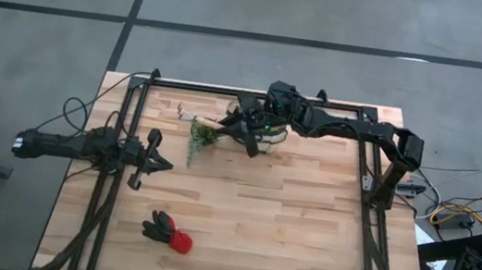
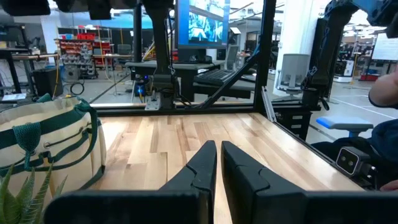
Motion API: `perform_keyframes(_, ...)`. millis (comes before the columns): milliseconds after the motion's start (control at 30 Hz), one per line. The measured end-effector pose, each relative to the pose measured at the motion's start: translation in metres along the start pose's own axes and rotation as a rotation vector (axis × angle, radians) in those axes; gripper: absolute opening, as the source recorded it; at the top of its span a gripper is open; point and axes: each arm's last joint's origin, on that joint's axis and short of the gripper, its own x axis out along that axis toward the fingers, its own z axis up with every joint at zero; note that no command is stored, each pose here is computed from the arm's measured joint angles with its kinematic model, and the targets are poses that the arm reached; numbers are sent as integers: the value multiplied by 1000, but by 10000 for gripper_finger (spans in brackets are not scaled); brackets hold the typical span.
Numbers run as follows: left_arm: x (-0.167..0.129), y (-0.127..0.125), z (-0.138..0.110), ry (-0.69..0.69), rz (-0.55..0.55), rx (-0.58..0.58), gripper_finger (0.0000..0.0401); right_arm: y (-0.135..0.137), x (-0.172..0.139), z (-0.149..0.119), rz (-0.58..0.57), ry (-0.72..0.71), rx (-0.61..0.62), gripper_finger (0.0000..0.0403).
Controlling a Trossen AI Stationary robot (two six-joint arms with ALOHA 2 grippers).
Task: Pick & Place Garden tools in Gardening bag
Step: Put the brown hand rake into the gardening bag
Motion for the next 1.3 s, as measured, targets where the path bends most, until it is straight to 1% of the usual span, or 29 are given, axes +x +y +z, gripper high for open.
perform_keyframes(167, 0, 0, 0, 0, 0, 0, 28, 10, 0, -9, 11, -137, -68, 66)
perform_keyframes(300, 0, 0, 0, 0, 0, 0, 28, 16, -12, -15, 6, -253, -89, 66)
perform_keyframes(367, 0, 0, 0, 0, 0, 0, 28, 19, -20, -18, -3, -281, -88, 66)
perform_keyframes(633, 0, 0, 0, 0, 0, 0, 28, 38, -63, -25, -199, -314, -140, 66)
perform_keyframes(867, 0, 0, 0, 0, 0, 0, 28, 55, -103, -34, -326, -341, -177, 66)
perform_keyframes(1033, 0, 0, 0, 0, 0, 0, 28, 60, -127, -43, -446, -347, -175, 66)
perform_keyframes(1133, 0, 0, 0, 0, 0, 0, 28, 62, -138, -50, -537, -354, -162, 66)
perform_keyframes(1200, 0, 0, 0, 0, 0, 0, 28, 63, -142, -55, -566, -347, -162, 66)
perform_keyframes(1300, 0, 0, 0, 0, 0, 0, 28, 62, -145, -59, -580, -340, -154, 66)
